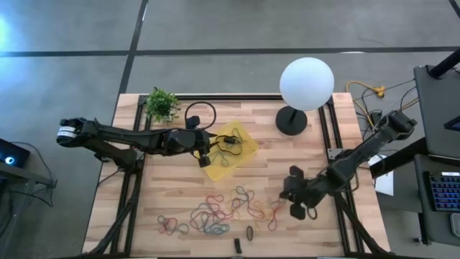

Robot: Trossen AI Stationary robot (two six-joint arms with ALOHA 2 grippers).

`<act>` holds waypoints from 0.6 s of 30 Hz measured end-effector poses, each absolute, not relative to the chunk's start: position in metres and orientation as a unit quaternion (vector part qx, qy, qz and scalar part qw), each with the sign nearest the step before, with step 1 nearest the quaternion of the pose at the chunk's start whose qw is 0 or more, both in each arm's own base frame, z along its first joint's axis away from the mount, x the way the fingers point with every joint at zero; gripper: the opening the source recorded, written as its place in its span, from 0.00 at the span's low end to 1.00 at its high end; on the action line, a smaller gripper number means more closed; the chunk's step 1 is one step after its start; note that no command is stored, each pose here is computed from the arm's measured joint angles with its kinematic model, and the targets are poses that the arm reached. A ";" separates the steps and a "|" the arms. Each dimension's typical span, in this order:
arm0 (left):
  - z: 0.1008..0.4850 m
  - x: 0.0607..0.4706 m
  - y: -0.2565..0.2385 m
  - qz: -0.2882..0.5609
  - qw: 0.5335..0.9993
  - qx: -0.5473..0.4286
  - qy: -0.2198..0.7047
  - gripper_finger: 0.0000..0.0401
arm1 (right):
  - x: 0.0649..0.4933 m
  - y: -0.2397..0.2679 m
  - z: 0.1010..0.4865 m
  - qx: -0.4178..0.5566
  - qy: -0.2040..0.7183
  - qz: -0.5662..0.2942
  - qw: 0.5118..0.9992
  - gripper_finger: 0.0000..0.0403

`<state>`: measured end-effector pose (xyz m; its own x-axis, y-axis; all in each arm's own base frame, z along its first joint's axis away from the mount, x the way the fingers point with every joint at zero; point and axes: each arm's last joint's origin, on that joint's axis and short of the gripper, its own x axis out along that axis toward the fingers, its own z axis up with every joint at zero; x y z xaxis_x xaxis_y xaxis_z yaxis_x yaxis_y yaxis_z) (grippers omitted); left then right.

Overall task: Pick and place rubber bands into bin
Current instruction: Put the yellow rubber band into the yellow bin

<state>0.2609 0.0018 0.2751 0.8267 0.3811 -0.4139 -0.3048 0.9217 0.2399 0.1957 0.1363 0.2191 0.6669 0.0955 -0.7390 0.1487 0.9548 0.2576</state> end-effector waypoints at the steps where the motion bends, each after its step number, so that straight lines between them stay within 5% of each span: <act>1: 0.275 0.261 0.002 0.180 0.952 0.082 0.232 0.25 | 0.194 0.134 0.225 0.152 0.393 -0.016 0.907 0.02; 6: 0.278 0.262 0.002 0.181 0.956 0.079 0.219 0.25 | 0.186 0.124 0.253 0.153 0.327 -0.041 0.932 0.02; 11: 0.279 0.262 0.002 0.181 0.957 0.078 0.214 0.25 | 0.182 0.117 0.263 0.121 0.379 -0.092 0.913 0.02; 18: 0.279 0.263 0.002 0.182 0.957 0.077 0.212 0.25 | 0.192 0.119 0.298 0.060 0.320 -0.067 0.943 0.02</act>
<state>0.2626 0.0016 0.2787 0.8440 0.3801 -0.3784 -0.3148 0.9223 0.2243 0.1923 0.1193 0.2979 0.7859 -0.0881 -0.6121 0.1645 0.9839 0.0696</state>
